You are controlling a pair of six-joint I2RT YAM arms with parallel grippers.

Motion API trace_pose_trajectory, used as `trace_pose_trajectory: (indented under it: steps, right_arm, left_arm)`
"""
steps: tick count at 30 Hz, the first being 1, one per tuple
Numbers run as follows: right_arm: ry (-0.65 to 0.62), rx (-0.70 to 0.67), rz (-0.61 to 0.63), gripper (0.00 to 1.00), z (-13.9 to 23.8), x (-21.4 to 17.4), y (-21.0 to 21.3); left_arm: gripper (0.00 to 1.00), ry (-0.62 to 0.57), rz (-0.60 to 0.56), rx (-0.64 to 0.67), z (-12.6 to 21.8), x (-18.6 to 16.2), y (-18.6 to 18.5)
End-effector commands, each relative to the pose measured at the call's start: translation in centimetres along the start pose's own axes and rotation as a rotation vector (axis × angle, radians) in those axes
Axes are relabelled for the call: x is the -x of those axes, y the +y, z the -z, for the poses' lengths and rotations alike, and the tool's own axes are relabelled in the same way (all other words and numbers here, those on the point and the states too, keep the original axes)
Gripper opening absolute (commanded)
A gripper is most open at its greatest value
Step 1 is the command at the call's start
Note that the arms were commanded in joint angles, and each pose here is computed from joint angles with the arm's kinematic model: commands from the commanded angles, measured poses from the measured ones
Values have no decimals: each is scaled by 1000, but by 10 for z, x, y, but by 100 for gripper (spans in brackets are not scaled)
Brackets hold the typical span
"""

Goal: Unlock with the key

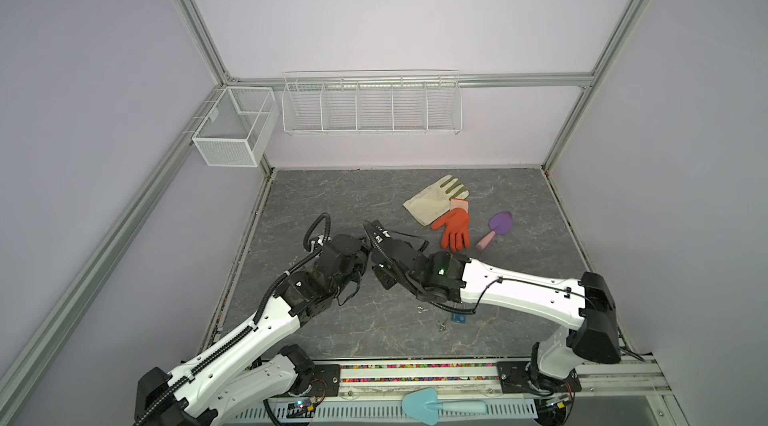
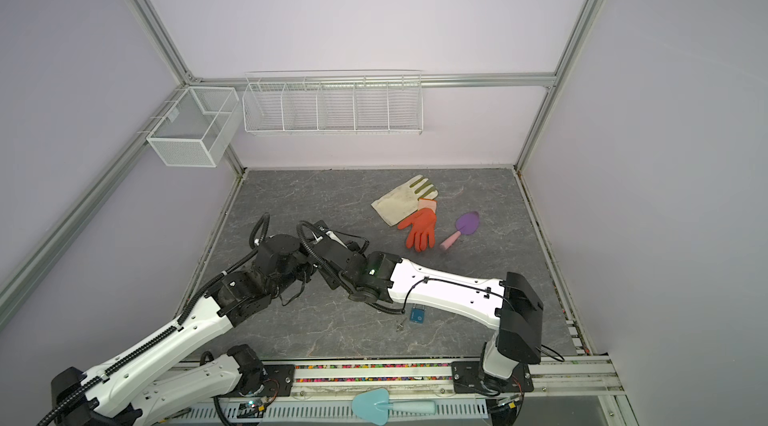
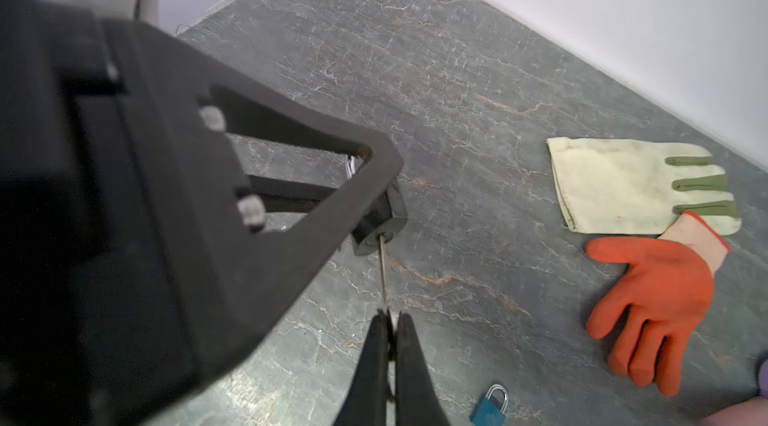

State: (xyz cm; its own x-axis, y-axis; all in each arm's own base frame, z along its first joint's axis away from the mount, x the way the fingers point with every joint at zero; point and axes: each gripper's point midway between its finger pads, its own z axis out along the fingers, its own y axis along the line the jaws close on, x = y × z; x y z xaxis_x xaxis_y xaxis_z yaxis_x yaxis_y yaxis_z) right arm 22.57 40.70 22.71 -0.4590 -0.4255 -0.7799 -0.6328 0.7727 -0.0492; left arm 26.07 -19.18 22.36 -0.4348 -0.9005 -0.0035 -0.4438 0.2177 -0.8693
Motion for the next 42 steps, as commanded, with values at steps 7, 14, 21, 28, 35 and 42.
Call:
trace_pose_trajectory:
  steps: [7, 14, 21, 28, 35, 42]
  right_arm:
    - [-154, 306, -212, 6, 23, 59, 24]
    - [-142, 249, -131, 6, 17, 59, 24]
    - [-136, 109, 0, 7, 9, 49, 27]
    - [-166, 47, 8, 6, 8, 50, 19]
    - [-201, 12, 7, 6, 10, 49, 11]
    - [-188, 181, -41, 6, 3, 47, 42]
  left_arm:
    - [0, 165, -64, -65, 12, -35, -21]
    - [0, 165, -89, -8, 8, -35, -5]
    - [0, 166, -28, -2, 3, -35, 5]
    - [0, 189, 24, -3, 3, -39, 3]
    - [0, 188, 52, -23, 7, -37, -2]
    - [0, 230, 41, -107, 7, -45, -19]
